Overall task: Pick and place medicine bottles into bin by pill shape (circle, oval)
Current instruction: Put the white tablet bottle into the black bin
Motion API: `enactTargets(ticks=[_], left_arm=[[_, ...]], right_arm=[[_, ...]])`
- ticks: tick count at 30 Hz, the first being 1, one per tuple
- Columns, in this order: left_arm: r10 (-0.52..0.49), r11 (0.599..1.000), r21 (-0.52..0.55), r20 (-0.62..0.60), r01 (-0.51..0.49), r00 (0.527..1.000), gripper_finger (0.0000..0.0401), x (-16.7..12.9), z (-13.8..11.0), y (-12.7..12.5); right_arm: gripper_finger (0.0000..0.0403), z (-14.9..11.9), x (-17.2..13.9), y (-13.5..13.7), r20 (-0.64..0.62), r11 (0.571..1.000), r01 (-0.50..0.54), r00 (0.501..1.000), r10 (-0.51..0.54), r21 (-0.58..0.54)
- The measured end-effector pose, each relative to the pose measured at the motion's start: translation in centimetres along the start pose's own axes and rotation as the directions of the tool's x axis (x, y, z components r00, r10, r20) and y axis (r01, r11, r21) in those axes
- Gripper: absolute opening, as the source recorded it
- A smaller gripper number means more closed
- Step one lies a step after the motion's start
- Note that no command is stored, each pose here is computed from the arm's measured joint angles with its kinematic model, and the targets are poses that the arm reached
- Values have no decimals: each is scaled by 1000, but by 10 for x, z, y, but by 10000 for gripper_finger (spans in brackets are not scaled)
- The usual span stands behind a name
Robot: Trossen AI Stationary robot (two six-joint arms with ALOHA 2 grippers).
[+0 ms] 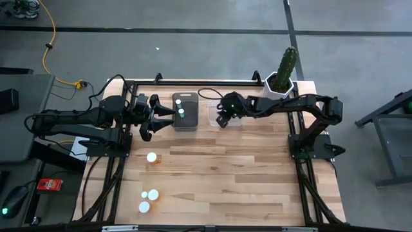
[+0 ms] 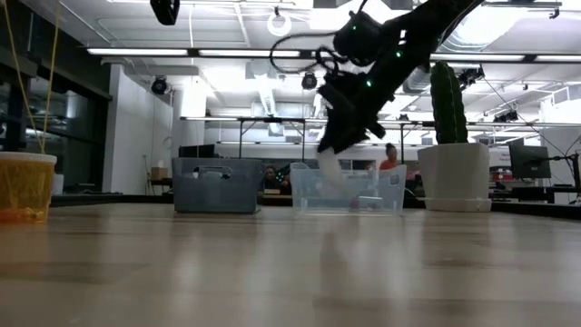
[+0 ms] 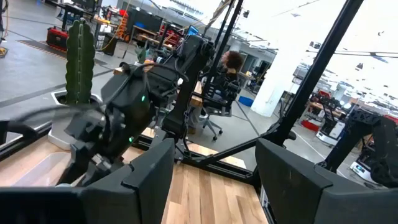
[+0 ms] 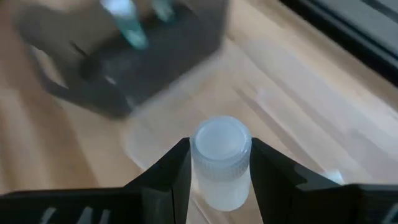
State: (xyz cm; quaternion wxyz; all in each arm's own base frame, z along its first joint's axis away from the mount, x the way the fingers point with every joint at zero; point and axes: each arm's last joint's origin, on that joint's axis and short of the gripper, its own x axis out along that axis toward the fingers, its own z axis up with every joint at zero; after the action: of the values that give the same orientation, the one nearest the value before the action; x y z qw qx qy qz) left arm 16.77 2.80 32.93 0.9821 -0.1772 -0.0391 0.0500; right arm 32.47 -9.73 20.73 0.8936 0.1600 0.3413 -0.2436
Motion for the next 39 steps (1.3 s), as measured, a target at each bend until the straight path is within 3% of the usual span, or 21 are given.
enactTargets(ticks=[3,9,16,24,30,39], left_arm=[[0,1000,0,-1,0,1000,214,0,0,0],[7,1000,1,0,-7,1000,214,0,0,0],[43,999,0,12,-43,999,214,0,0,1],[42,999,0,16,-42,999,214,0,0,1],[42,999,0,17,-42,999,214,0,0,1],[46,999,0,18,-46,999,214,0,1,1]], right_arm=[[119,13,-8,6,106,994,-106,989,106,-3],[119,36,-30,18,311,970,-242,920,240,-30],[119,43,-37,31,409,951,-305,863,296,-44],[119,45,11,61,350,949,-305,882,314,-83],[119,40,53,69,268,957,-286,919,290,-58],[119,29,69,66,183,965,-261,949,257,2]])
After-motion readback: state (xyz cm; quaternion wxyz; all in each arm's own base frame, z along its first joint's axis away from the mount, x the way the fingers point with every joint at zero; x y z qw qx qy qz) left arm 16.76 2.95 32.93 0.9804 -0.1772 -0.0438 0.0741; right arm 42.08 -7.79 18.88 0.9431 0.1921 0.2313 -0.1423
